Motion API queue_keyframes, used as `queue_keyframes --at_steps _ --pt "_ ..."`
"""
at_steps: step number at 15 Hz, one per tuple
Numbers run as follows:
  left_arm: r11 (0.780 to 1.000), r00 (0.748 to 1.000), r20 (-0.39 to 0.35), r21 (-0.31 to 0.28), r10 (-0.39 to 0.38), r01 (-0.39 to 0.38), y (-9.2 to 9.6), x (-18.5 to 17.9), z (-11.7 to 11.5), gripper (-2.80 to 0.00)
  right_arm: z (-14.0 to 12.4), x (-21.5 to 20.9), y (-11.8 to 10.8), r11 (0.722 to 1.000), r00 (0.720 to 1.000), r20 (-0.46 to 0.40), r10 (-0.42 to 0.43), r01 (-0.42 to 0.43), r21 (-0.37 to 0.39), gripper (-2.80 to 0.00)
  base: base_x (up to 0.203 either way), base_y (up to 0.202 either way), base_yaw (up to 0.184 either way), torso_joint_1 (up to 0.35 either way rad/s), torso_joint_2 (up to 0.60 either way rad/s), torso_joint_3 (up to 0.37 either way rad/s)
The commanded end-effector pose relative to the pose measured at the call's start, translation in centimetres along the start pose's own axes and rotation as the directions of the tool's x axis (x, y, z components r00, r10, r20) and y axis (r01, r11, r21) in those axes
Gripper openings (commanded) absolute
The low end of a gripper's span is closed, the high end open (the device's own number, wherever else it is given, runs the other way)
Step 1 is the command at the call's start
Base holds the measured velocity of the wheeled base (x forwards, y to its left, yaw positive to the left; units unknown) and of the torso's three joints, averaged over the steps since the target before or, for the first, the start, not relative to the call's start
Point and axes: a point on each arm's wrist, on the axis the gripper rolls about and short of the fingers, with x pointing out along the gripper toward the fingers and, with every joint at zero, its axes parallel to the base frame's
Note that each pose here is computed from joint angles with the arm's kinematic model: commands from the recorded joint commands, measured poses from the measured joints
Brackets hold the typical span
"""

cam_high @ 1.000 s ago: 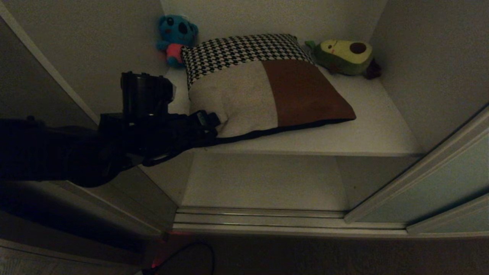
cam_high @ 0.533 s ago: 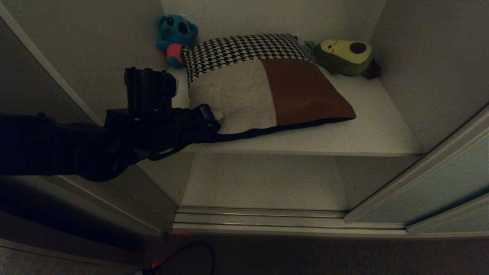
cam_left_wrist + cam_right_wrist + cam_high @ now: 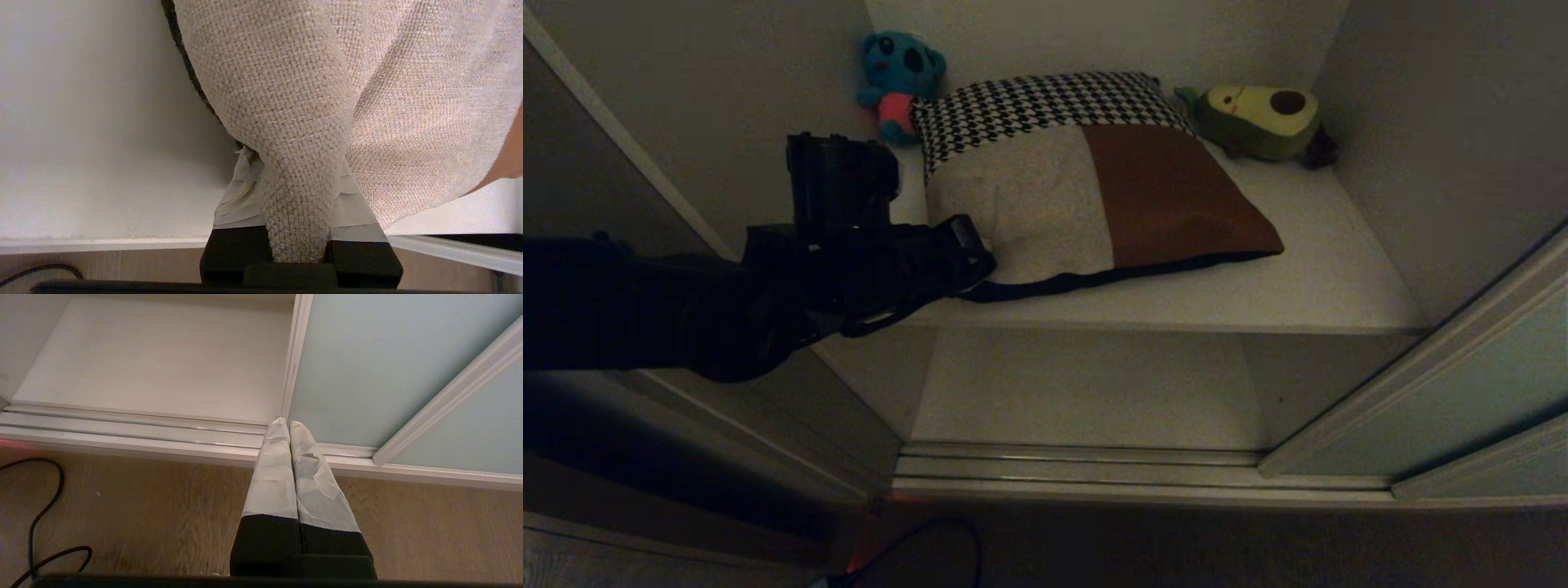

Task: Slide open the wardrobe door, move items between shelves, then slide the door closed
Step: Place the pillow on the lower shelf

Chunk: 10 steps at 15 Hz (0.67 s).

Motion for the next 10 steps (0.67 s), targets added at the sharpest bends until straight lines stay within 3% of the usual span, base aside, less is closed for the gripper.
queue_keyframes --at_steps 1,3,5,10 --pt "1.000 1.000 -0.012 -0.015 -0.014 0.014 -0.7 -1.1 0.1 -2.80 -0.1 0.0 0.0 1.000 1.000 0.000 0.000 0.000 -0.006 -2.80 0.000 0.000 0.000 0.000 0.00 0.000" --pt "1.000 0.999 -0.022 -0.017 -0.023 0.022 -1.1 -1.4 0.0 -2.80 0.1 -0.1 0.0 1.000 1.000 0.002 -0.004 0.004 -0.011 -2.80 0.000 0.000 0.000 0.000 0.00 0.000" --pt "0.999 0.999 -0.023 -0.015 -0.029 0.029 -1.5 -2.4 0.5 -2.80 2.1 -0.7 0.0 1.000 0.999 0.034 -0.002 0.003 -0.012 -2.80 0.000 0.000 0.000 0.000 0.00 0.000" --pt "0.999 0.999 -0.027 -0.009 -0.033 0.033 -1.9 -4.0 1.4 -2.80 5.1 -2.4 0.1 0.998 0.999 0.004 0.036 -0.036 -0.052 -2.80 0.000 0.000 0.000 0.000 0.00 0.000"
